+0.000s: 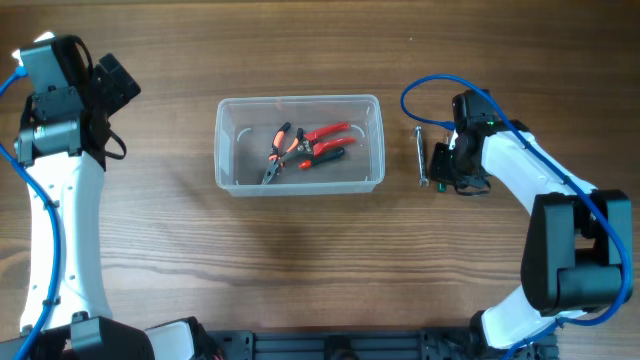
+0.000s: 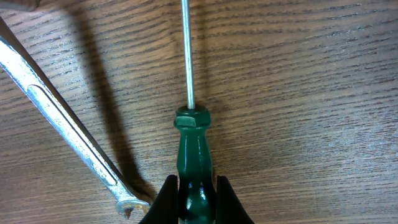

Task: Pack container
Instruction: 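Grasp the green screwdriver with the right gripper, then place the green screwdriver into the container and release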

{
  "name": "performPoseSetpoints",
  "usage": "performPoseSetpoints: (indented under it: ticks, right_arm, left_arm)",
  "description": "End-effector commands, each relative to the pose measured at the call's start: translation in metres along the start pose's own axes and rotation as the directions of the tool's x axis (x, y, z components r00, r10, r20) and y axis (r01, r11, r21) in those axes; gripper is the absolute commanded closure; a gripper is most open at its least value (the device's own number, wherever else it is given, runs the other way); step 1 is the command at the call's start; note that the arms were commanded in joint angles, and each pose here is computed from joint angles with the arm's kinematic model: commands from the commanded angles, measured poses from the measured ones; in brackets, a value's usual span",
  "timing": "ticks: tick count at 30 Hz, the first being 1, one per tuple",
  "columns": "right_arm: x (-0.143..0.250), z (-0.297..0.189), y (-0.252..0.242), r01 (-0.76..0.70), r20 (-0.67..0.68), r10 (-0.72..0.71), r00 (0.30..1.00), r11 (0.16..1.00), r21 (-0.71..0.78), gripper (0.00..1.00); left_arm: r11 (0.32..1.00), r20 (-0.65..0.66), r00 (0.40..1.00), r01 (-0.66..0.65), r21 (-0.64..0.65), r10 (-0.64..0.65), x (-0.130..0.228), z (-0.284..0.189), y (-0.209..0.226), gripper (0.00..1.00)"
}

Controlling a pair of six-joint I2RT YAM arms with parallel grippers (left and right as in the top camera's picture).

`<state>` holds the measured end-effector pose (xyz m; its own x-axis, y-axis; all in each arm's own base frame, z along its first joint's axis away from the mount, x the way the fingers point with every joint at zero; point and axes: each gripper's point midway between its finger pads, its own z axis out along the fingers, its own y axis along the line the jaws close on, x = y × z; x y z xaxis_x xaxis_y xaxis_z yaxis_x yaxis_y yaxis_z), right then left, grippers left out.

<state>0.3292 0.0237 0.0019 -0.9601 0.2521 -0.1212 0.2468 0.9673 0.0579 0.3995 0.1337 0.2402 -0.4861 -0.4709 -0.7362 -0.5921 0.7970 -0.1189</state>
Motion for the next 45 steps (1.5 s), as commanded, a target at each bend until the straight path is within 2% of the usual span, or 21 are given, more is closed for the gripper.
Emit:
performPoseSetpoints:
  ticks: [1,4,10,11,13,16,17,19,22,24,27,31,34,37,40,43,44,45]
  right_arm:
    - [-0.009,-0.009,-0.003,0.005,0.027,-0.005,1.0,1.0,0.029,0.96]
    - [-0.031,-0.038,-0.001,0.038,0.094,-0.042,0.995,0.998,0.043,0.96]
    - [-0.086,-0.158,0.025,0.129,0.351,-0.115,0.929,0.992,-0.015,0.96]
    - [-0.086,-0.168,0.033,0.168,0.37,-0.145,0.918,0.985,-0.032,0.96]
    - [-0.081,-0.196,0.066,0.369,0.424,-0.295,0.856,0.924,-0.102,0.96]
    - [-0.048,-0.224,0.131,0.672,0.506,-0.512,0.695,0.712,-0.202,0.96]
    - [-0.027,-0.225,0.157,0.779,0.523,-0.609,0.596,0.598,-0.19,0.96]
    - [-0.005,-0.221,0.181,0.877,0.53,-0.712,0.461,0.458,-0.147,0.96]
    - [0.02,-0.213,0.208,0.961,0.533,-0.804,0.264,0.266,-0.076,0.96]
    - [0.033,-0.202,0.224,0.995,0.52,-0.849,0.092,0.103,-0.007,0.96]
    - [0.036,-0.183,0.238,0.998,0.503,-0.862,-0.063,-0.046,0.047,0.96]
    - [0.019,-0.14,0.258,0.998,0.497,-0.866,-0.058,-0.048,0.034,0.96]
    - [0.023,-0.103,0.26,0.998,0.455,-0.89,-0.039,-0.059,-0.03,0.96]
    - [0.023,-0.054,0.24,0.997,0.31,-0.951,-0.011,-0.034,-0.07,0.96]
    - [0.032,-0.031,0.229,0.991,0.249,-0.967,-0.042,-0.073,-0.116,0.96]
    - [0.036,-0.023,0.225,0.987,0.227,-0.973,-0.039,-0.072,-0.141,0.96]
    - [0.036,-0.022,0.225,0.988,0.224,-0.974,-0.032,-0.065,-0.142,0.86]
    - [0.035,-0.021,0.223,0.989,0.215,-0.976,-0.021,-0.052,-0.137,0.61]
  left_arm:
    - [1.0,0.011,1.0,0.007,-0.016,-0.007,-0.004,0.001,0.003,0.0]
    - [1.0,0.011,1.0,0.007,-0.017,-0.007,-0.004,0.001,0.004,0.0]
    - [1.0,0.011,1.0,0.007,-0.016,-0.007,-0.004,0.001,0.003,0.0]
    - [1.0,0.011,1.0,0.007,-0.016,-0.007,-0.004,0.001,0.003,0.0]
    - [1.0,0.011,1.0,0.007,-0.016,-0.007,-0.004,0.001,0.003,0.0]
    - [1.0,0.011,1.0,0.007,-0.016,-0.007,-0.004,0.001,0.003,0.0]
    - [1.0,0.011,1.0,0.007,-0.017,-0.007,-0.004,0.001,0.004,0.0]
    - [1.0,0.011,1.0,0.007,-0.016,-0.007,-0.004,0.001,0.003,0.0]
    - [1.0,0.011,1.0,0.007,-0.017,-0.007,-0.004,0.001,0.004,0.0]
    - [1.0,0.011,1.0,0.007,-0.017,-0.007,-0.004,0.001,0.004,0.0]
    - [1.0,0.011,1.0,0.007,-0.017,-0.007,-0.004,0.001,0.004,0.0]
    - [1.0,0.011,1.0,0.007,-0.016,-0.007,-0.004,0.001,0.003,0.0]
    - [1.0,0.011,1.0,0.007,-0.016,-0.007,-0.004,0.001,0.003,0.0]
    - [1.0,0.011,1.0,0.007,-0.016,-0.007,-0.004,0.001,0.003,0.0]
    - [1.0,0.011,1.0,0.007,-0.017,-0.007,-0.004,0.001,0.004,0.0]
    - [1.0,0.011,1.0,0.007,-0.016,-0.007,-0.004,0.001,0.003,0.0]
    - [1.0,0.011,1.0,0.007,-0.017,-0.007,-0.004,0.001,0.004,0.0]
    - [1.0,0.011,1.0,0.007,-0.017,-0.007,-0.004,0.001,0.004,0.0]
